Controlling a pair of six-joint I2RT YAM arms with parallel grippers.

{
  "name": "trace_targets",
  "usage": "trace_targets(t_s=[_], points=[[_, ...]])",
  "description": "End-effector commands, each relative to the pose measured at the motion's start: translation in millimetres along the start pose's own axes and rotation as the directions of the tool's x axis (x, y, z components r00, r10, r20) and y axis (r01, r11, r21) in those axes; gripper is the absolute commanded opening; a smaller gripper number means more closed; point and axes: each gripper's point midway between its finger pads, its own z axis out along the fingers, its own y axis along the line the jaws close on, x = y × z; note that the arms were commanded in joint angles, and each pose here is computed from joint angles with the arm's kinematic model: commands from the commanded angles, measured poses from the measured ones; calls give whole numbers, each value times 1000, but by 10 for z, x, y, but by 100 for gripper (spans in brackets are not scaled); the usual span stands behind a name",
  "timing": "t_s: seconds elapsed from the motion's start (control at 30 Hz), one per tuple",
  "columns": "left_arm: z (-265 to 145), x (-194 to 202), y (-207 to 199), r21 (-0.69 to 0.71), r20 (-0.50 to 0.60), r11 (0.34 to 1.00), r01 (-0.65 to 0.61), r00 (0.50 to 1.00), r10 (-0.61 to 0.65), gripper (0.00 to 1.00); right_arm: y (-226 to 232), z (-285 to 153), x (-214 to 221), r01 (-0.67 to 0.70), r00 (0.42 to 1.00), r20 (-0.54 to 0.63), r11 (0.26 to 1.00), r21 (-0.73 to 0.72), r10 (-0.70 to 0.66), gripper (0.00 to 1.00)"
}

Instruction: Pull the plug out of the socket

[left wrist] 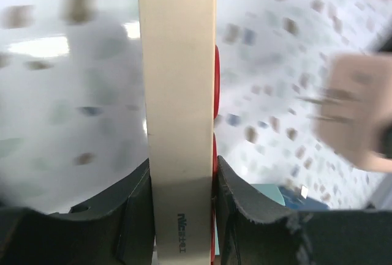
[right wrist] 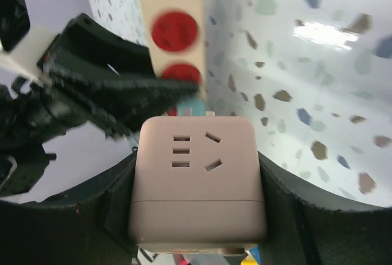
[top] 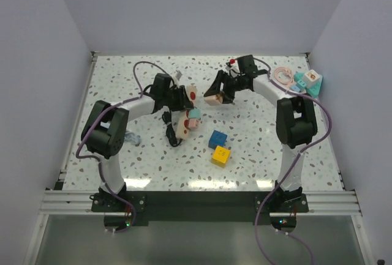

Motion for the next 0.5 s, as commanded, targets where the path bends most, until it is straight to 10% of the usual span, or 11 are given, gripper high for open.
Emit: trace_targets(t_s=[0.0,0.27,0.47], points=[[-140,-347,757,-243,147,962,128,985,-94,0,-79,-259,228,-107,991,-80,994,-22,105,0],[-129,-554,632,-209,179,970,126,980,-88,0,236,-53,263,-63,991,116,998,-4,63,0],[-126,-584,555,-177,172,978,109,982,-79,0,-318,-237,244,48,992,94,955,293,-79,0]])
